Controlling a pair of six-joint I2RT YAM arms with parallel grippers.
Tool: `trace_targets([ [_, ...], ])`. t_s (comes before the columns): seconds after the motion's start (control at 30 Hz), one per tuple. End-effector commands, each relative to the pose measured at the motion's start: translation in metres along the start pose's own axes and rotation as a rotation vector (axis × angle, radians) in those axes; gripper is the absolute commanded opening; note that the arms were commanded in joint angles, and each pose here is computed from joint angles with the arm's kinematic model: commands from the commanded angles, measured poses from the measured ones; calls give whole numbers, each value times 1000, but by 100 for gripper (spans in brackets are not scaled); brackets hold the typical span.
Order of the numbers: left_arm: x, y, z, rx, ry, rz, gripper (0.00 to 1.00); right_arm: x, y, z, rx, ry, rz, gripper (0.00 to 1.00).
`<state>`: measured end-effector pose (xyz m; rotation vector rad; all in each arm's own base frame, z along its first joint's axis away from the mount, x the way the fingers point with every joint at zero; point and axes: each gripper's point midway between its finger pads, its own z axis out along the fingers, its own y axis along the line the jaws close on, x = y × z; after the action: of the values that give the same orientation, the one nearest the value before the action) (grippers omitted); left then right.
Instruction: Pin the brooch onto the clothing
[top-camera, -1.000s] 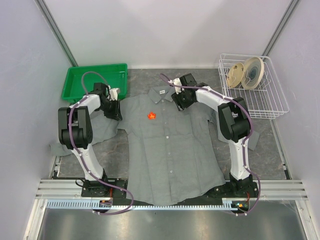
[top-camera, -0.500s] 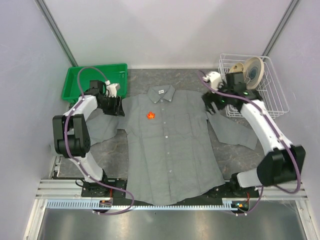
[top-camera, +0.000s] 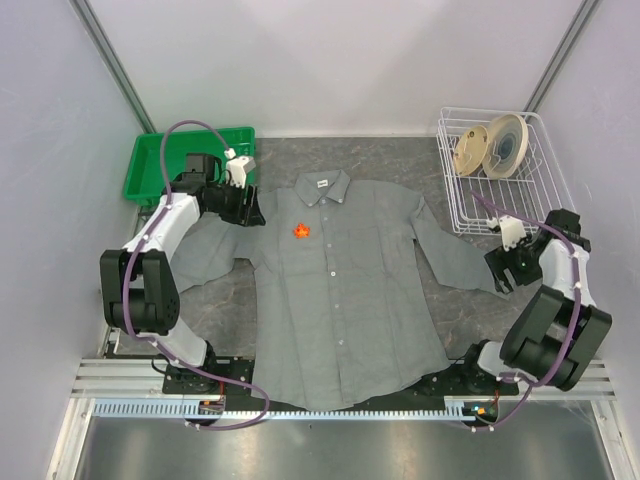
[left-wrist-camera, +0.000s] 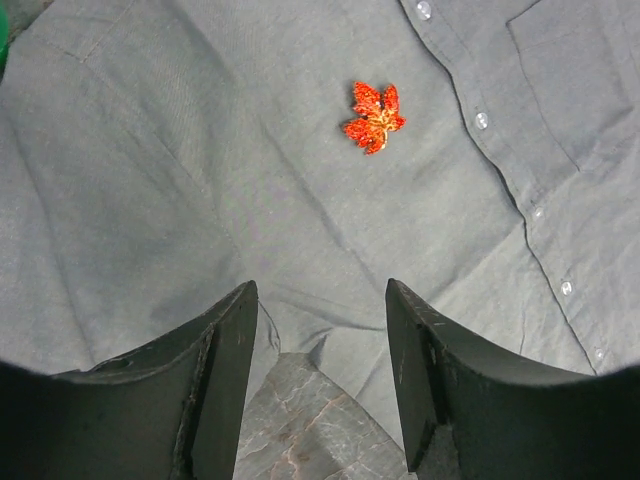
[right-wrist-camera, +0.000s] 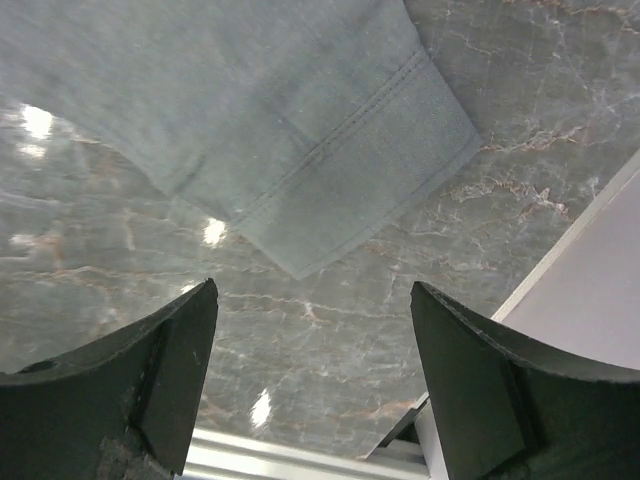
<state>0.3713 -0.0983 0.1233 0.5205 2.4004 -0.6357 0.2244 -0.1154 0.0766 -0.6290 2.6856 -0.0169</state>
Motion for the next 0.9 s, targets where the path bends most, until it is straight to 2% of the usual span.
trace_targets([
  [0.0,-18,-12,-13,29,-66,72,61,-5,-26,27,42,-61,-105,86],
  [0.27,-10,-17,-21,15,-60,76,61,-4,-39,67,29,-68,-107,84],
  [0.33,-9,-17,-23,2,-60,79,61,6,-29,80,-21,-32,-118,78],
  [0.43,-12,-16,-24,-2,-66,78,61,13,-23,85,-51,-5,-136,57],
  [0.47,-11,-16,-23,-1,-61,74,61,14,-15,83,-82,2,-134,39],
  [0.53,-14,-15,-23,-2,-65,73,61,4,-17,73,-83,-22,-138,19],
  [0.57,-14,-15,-22,0,-64,71,61,2,-11,67,-108,-23,-136,1],
  [0.7,-18,-14,-20,5,-71,66,61,-43,-8,20,-103,-166,-167,0],
  [0.87,-20,-15,-14,18,-77,42,61,-115,-13,-69,-24,-387,-198,0],
])
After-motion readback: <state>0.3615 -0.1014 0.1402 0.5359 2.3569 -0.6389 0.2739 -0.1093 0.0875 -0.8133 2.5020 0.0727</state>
